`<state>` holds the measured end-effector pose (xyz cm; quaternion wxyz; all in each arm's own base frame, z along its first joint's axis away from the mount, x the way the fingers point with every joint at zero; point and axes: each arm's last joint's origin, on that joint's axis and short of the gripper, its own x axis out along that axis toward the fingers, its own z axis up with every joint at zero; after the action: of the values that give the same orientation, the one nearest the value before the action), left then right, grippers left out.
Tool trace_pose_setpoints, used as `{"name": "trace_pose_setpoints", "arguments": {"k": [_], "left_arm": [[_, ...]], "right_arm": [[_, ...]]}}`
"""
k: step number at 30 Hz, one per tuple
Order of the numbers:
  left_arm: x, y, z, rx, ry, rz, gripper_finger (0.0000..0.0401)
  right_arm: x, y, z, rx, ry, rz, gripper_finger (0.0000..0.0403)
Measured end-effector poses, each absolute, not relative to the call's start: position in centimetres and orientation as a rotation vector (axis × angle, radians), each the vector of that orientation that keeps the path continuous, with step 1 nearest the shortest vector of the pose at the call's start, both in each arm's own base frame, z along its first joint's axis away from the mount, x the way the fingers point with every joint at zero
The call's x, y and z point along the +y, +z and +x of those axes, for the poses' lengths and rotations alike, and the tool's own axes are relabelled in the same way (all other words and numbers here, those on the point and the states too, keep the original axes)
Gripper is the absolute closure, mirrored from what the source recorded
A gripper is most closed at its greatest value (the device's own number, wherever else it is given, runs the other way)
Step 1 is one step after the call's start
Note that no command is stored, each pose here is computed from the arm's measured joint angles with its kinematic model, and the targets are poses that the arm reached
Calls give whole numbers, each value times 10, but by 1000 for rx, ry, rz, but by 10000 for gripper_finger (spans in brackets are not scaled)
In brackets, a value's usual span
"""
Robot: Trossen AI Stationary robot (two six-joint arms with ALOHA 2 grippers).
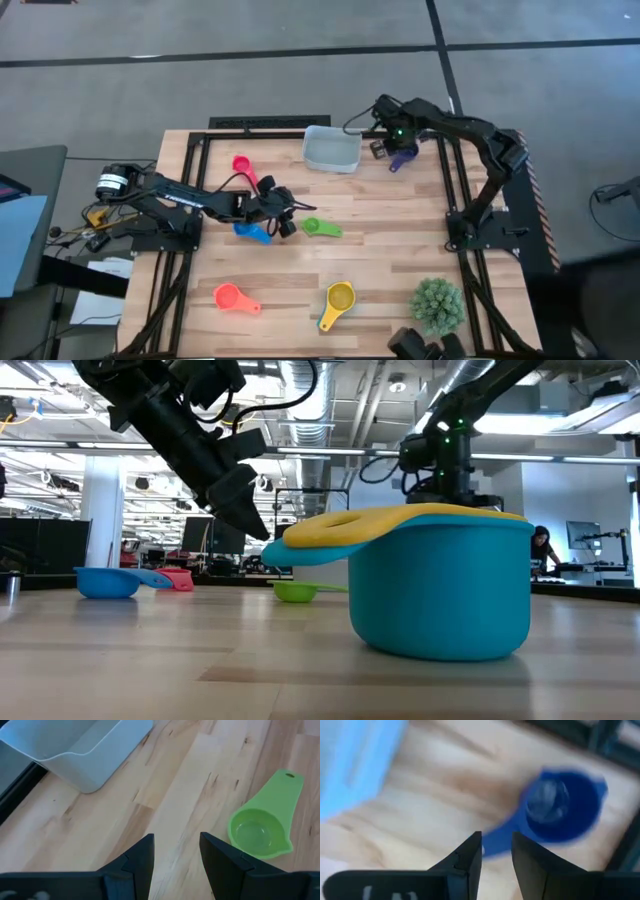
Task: Nest measuring cups in basket
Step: Stack the purple measuring cup on top of the yellow measuring cup
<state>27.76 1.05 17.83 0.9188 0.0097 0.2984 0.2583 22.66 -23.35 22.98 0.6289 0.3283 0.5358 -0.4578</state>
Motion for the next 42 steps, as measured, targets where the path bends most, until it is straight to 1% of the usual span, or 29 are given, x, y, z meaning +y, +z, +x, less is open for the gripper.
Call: {"name": "trace_pose_setpoints", "arguments": {"k": [2, 4, 6, 9, 13, 16, 20, 26, 31, 34, 37, 42], "left_arm": [[11, 178, 278, 612, 532, 15, 253], [11, 178, 278, 611, 535, 6, 253], [10, 178, 277, 609, 537, -5, 253], [10, 178, 277, 607, 540, -13, 253], [10, 178, 277, 609, 538, -10, 253], [10, 178, 277, 612, 538, -8, 253], [11, 178, 277, 620, 549, 16, 253], [11, 178, 277, 627, 548, 48, 253], [11, 178, 277, 634, 542, 68, 253], [11, 177, 276, 642, 542, 72, 253], [11, 177, 276, 643, 540, 77, 253], [11, 177, 276, 644, 539, 81, 253]], "right_arm": [[-244, 236, 222, 1197, -1055, 749, 271], [-256, 235, 221, 1192, -1062, 800, 271], [-268, 229, 217, 1239, -1072, 879, 272], [-276, 225, 227, 1282, -1080, 913, 277], [-279, 219, 245, 1374, -1065, 907, 281], [-284, 214, 250, 1427, -1080, 921, 280], [-292, 199, 251, 1510, -1109, 945, 276], [-299, 180, 249, 1578, -1131, 986, 277], [-302, 180, 245, 1571, -1154, 1008, 282], [-298, 191, 243, 1571, -1171, 983, 282], [-294, 205, 242, 1537, -1184, 951, 278], [-289, 215, 239, 1558, -1171, 921, 263]]}}
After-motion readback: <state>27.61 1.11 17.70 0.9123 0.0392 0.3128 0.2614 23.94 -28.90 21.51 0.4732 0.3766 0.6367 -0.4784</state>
